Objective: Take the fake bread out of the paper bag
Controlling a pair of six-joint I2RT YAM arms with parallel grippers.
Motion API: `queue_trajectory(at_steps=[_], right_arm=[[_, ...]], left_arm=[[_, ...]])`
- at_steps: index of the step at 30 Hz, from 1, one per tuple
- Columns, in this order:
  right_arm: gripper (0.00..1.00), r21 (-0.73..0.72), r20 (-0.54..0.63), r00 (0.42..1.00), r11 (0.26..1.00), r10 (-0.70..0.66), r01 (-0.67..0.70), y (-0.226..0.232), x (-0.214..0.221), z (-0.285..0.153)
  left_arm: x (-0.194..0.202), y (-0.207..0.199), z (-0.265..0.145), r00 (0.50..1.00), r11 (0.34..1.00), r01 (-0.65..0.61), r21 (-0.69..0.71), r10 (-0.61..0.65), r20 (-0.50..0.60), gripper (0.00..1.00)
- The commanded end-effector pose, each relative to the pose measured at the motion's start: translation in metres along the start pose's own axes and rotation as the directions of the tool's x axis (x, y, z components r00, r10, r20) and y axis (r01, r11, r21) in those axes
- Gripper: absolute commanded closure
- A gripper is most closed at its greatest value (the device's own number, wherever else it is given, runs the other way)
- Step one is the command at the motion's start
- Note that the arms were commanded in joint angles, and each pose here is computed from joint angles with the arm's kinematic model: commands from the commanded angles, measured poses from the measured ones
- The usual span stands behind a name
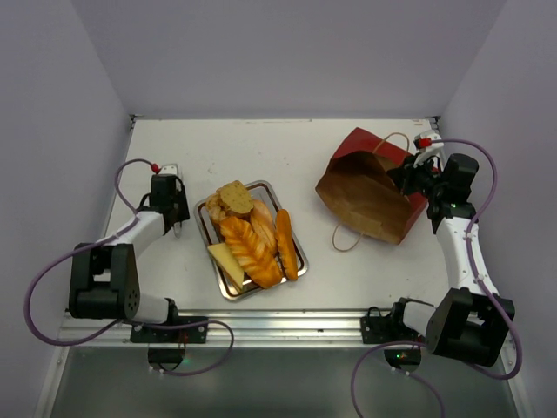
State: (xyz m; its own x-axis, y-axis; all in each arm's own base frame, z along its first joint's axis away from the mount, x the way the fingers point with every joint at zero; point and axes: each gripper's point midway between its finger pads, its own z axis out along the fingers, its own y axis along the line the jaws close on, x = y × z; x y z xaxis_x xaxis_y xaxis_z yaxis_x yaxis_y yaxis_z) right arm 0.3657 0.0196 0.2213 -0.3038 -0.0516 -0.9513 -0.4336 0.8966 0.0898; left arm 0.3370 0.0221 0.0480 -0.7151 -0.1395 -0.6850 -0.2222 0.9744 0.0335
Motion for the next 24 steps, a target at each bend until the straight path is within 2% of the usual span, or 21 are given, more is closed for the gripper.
queue_trajectory(at_steps=[1,2,4,5,6,8,11,13,17,18,20,21,22,24], right_arm=[[1.00,-0.027,0.039,0.999,0.999,-0.020,0.021,0.004,-0.018,-0.003],[1.00,-0.030,0.039,0.999,0.999,-0.021,0.022,0.004,-0.018,-0.003],[1.00,-0.034,0.044,0.999,0.999,-0.023,0.025,0.005,-0.021,-0.004],[1.00,-0.035,0.044,0.999,0.999,-0.020,0.022,0.006,-0.021,-0.004],[1.00,-0.035,0.047,0.999,0.999,-0.020,0.022,0.007,-0.024,-0.005],[1.00,-0.031,0.050,0.999,0.999,-0.015,0.017,0.007,-0.028,-0.007],[1.00,-0.021,0.053,0.999,1.000,-0.004,0.005,0.008,-0.037,-0.011],[1.00,0.005,0.059,0.998,1.000,0.008,-0.008,0.004,-0.048,-0.013],[1.00,0.087,0.061,0.988,0.985,0.144,-0.149,-0.005,-0.077,-0.020],[1.00,0.113,0.076,0.982,0.977,0.174,-0.182,-0.007,-0.096,-0.028],[1.00,0.149,0.051,0.950,0.939,0.307,-0.311,-0.009,-0.102,-0.029],[1.00,0.155,0.092,0.941,0.929,0.326,-0.337,-0.008,-0.128,-0.036],[1.00,0.164,0.101,0.902,0.887,0.420,-0.432,-0.009,-0.133,-0.034],[1.00,0.216,0.141,0.852,0.824,0.504,-0.524,-0.016,-0.148,-0.041]], left_arm=[[-0.021,-0.003,0.006,0.999,1.000,0.019,0.013,-0.019,0.039,0.52],[-0.021,0.006,0.008,0.999,0.999,0.036,-0.006,-0.036,0.031,0.50],[-0.018,0.008,0.009,0.999,0.999,0.039,-0.014,-0.039,0.015,0.39],[-0.019,0.008,0.009,0.999,0.999,0.040,-0.012,-0.040,0.014,0.37],[-0.022,0.008,0.007,0.999,0.999,0.043,-0.007,-0.043,0.022,0.30],[-0.029,0.006,0.001,0.998,0.999,0.054,0.003,-0.054,0.045,0.27],[-0.045,0.005,-0.016,0.991,0.997,0.066,0.028,-0.069,0.113,0.15],[-0.057,0.003,-0.032,0.984,0.996,0.073,0.053,-0.080,0.159,0.02],[-0.078,0.002,-0.064,0.959,0.992,0.081,0.093,-0.104,0.264,0.00],[-0.086,0.003,-0.079,0.944,0.992,0.077,0.104,-0.106,0.312,0.00],[-0.088,0.004,-0.091,0.935,0.992,0.060,0.113,-0.095,0.341,0.00],[-0.094,0.004,-0.105,0.919,0.991,0.056,0.124,-0.100,0.382,0.00],[-0.094,0.006,-0.109,0.913,0.991,0.056,0.125,-0.102,0.394,0.00],[-0.091,0.008,-0.120,0.896,0.990,0.050,0.130,-0.102,0.433,0.00]])
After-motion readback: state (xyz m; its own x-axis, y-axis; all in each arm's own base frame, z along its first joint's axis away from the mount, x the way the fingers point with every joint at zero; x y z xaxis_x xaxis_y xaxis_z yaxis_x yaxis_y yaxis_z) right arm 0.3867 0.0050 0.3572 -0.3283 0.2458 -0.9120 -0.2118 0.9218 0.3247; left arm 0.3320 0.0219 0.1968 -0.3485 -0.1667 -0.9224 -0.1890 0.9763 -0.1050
